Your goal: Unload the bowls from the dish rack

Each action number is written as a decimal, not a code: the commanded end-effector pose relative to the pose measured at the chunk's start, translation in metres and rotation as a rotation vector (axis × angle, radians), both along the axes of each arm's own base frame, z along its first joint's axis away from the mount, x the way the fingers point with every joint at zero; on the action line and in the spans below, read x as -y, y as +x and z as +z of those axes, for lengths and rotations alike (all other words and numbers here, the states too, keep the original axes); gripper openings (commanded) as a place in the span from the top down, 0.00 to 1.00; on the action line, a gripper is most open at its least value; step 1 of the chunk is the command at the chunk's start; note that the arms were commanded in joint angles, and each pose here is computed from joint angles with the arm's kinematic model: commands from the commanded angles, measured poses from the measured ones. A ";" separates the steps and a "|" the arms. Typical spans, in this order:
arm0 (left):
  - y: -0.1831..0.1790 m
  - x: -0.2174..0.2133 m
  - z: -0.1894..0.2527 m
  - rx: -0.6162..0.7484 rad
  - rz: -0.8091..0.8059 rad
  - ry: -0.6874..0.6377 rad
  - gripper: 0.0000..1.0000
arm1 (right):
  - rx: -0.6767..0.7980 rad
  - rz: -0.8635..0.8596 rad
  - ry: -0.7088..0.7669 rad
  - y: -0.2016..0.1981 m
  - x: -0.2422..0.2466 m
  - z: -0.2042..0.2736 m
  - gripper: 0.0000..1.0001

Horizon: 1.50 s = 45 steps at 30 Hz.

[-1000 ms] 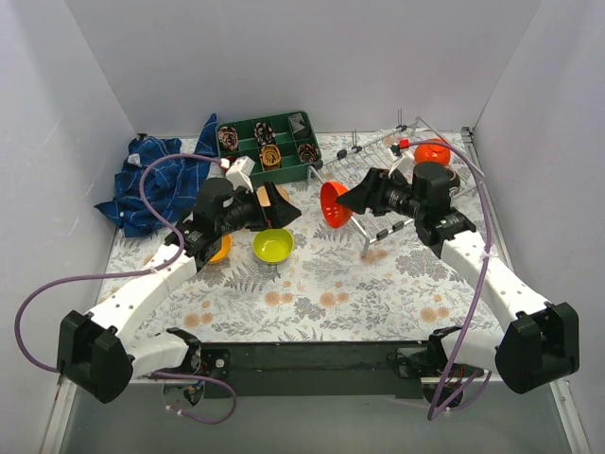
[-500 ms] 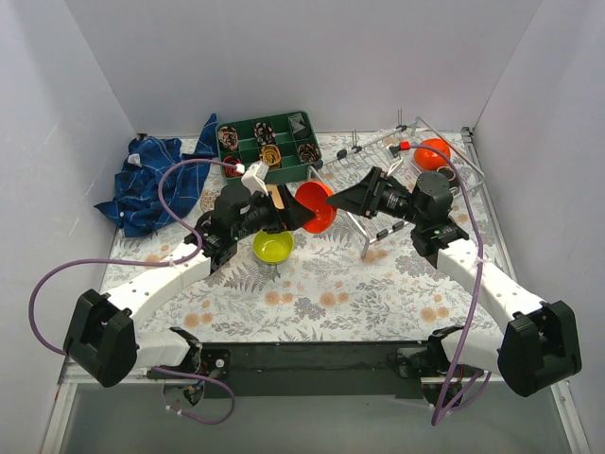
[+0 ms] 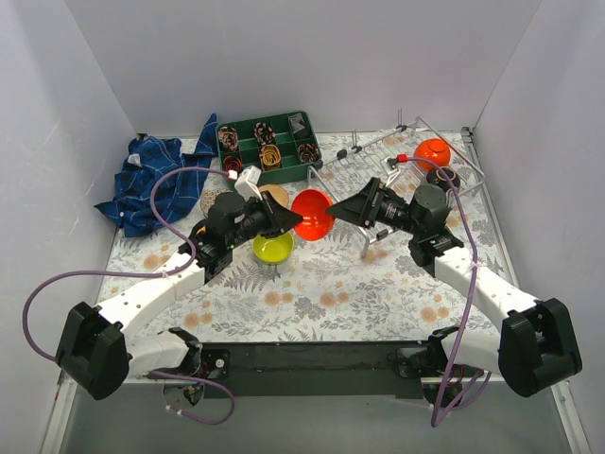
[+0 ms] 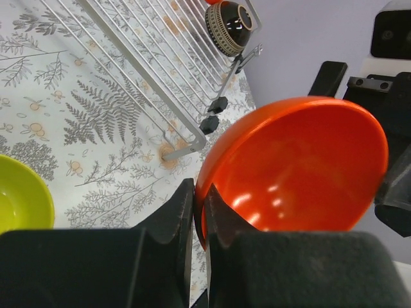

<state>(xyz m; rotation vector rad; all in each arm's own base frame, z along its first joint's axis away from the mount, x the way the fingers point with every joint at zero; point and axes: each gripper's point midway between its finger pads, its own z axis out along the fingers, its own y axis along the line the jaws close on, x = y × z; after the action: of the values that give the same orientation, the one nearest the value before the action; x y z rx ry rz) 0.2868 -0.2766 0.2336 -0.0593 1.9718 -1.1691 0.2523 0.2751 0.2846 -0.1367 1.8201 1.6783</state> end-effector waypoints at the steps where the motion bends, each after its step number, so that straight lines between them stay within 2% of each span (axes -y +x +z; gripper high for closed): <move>1: 0.012 -0.030 0.001 0.050 0.138 0.110 1.00 | 0.077 -0.012 -0.019 -0.005 0.004 0.001 0.11; 2: 0.009 -0.036 -0.007 0.016 0.150 0.153 1.00 | 0.047 -0.027 -0.052 -0.002 0.006 -0.009 0.05; 4: 0.011 -0.048 -0.007 0.020 0.196 0.201 1.00 | 0.089 -0.064 -0.107 0.005 0.010 -0.013 0.01; 6: 0.010 -0.063 -0.006 0.020 0.245 0.253 1.00 | 0.095 -0.091 -0.216 0.010 0.018 -0.031 0.01; 8: 0.008 -0.075 -0.011 0.007 0.269 0.324 1.00 | 0.137 -0.167 -0.298 0.025 0.027 -0.028 0.01; 9: 0.008 -0.077 -0.007 0.012 0.270 0.338 1.00 | 0.089 -0.183 -0.371 0.024 0.034 -0.043 0.01; 10: 0.008 -0.080 -0.009 0.012 0.267 0.375 1.00 | 0.145 -0.251 -0.438 0.038 0.043 -0.038 0.01; 12: 0.005 -0.087 -0.019 -0.039 0.273 0.437 1.00 | 0.091 -0.289 -0.572 0.040 0.060 -0.058 0.01; 13: -0.001 -0.092 -0.030 -0.082 0.272 0.479 1.00 | 0.121 -0.341 -0.638 0.050 0.071 -0.055 0.01; 17: -0.008 -0.118 -0.046 -0.179 0.358 0.587 1.00 | 0.151 -0.387 -0.780 0.055 0.092 -0.059 0.02; 21: 0.000 -0.151 -0.050 -0.229 0.433 0.669 1.00 | 0.184 -0.441 -0.902 0.058 0.115 -0.061 0.01; 22: 0.001 -0.153 -0.054 -0.257 0.421 0.663 1.00 | 0.184 -0.491 -0.951 0.062 0.126 -0.062 0.01; 27: 0.005 -0.188 -0.064 -0.379 0.490 0.624 1.00 | 0.197 -0.522 -1.056 0.066 0.144 -0.063 0.01; 33: -0.027 -0.196 -0.099 -0.549 0.523 0.629 1.00 | 0.200 -0.529 -1.072 0.069 0.146 -0.063 0.01; 39: -0.066 -0.192 -0.125 -0.672 0.546 0.524 1.00 | 0.219 -0.562 -1.138 0.074 0.157 -0.064 0.01; 42: -0.074 -0.184 -0.139 -0.715 0.555 0.447 1.00 | 0.229 -0.577 -1.182 0.080 0.164 -0.064 0.02; 45: -0.079 -0.188 -0.161 -0.744 0.590 0.440 1.00 | 0.237 -0.617 -1.229 0.089 0.174 -0.059 0.01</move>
<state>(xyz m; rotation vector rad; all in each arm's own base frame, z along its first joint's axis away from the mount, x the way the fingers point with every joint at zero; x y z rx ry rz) 0.2088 -0.0807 0.0828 -0.7632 2.5810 -0.2312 0.3216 0.1163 0.1966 -0.2587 2.2116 0.1109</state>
